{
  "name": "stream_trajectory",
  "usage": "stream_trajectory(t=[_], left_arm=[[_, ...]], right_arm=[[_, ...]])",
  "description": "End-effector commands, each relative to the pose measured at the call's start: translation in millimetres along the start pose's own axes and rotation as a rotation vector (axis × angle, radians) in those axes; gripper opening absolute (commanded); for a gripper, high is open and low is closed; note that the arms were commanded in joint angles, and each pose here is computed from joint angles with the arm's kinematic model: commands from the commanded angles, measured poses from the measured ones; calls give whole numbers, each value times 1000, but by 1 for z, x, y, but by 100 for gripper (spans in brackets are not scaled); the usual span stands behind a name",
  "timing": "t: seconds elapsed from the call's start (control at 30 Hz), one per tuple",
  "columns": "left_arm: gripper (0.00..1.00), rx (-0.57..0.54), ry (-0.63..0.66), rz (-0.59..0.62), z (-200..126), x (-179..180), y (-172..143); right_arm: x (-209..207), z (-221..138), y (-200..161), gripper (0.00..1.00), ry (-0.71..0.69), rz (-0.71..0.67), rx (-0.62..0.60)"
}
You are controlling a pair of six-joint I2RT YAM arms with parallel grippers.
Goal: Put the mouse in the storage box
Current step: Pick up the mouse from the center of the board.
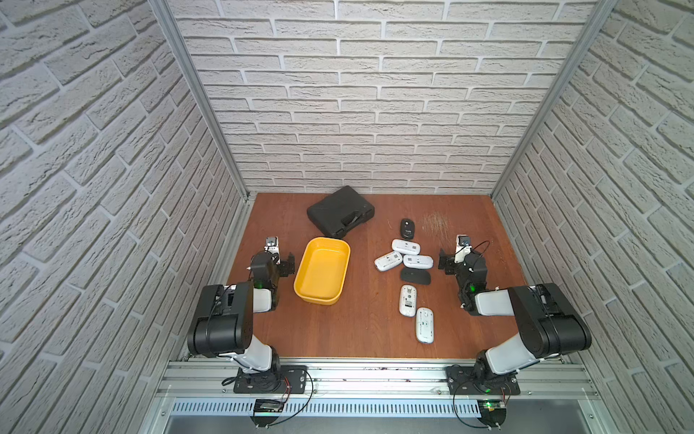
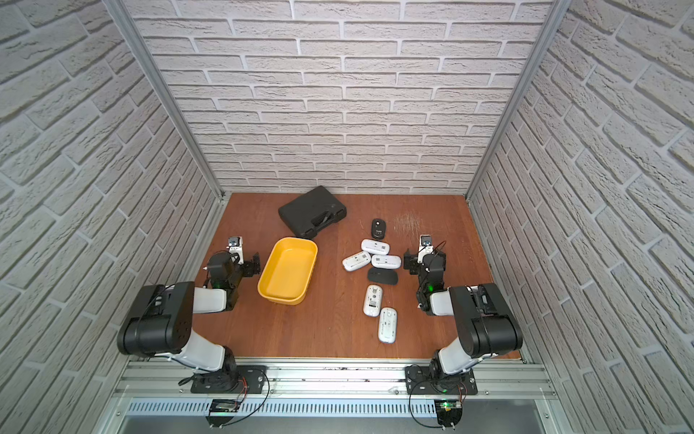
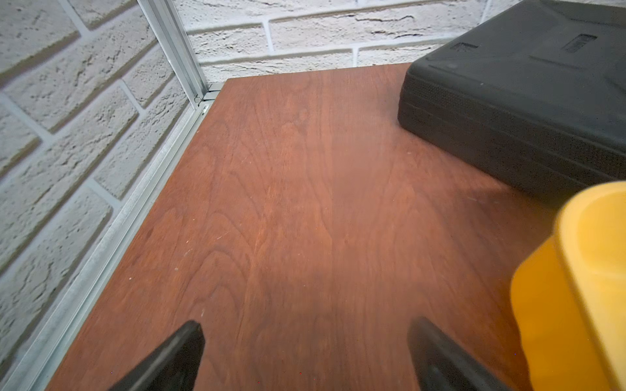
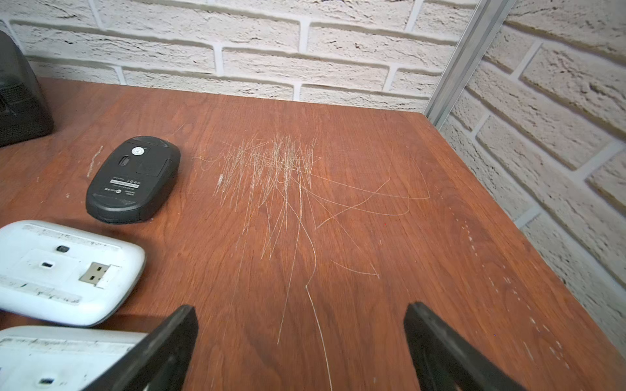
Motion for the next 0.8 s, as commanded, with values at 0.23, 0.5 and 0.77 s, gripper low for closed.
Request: stream_trajectory(t=[0.23,0.5,0.77], left_arm=[[98,-49,7,8,2,0,12],[98,-47,9,8,2,1,11],[98,-48,10,7,2,1,11]], right_arm=[[-1,0,8,99,8,20,-39],[0,0,8,99,9,19,-40],[-1,0,8,99,8,20,-41]])
Point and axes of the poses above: each gripper's point midway between its finger pads, its own z axis out along the fingers, its own x axis along the line the jaws close on, y = z × x, the point moved 9 cm from there along -z, back along the fingers, and after that the axes turned 4 degrees about z, right-handed, at the moved point
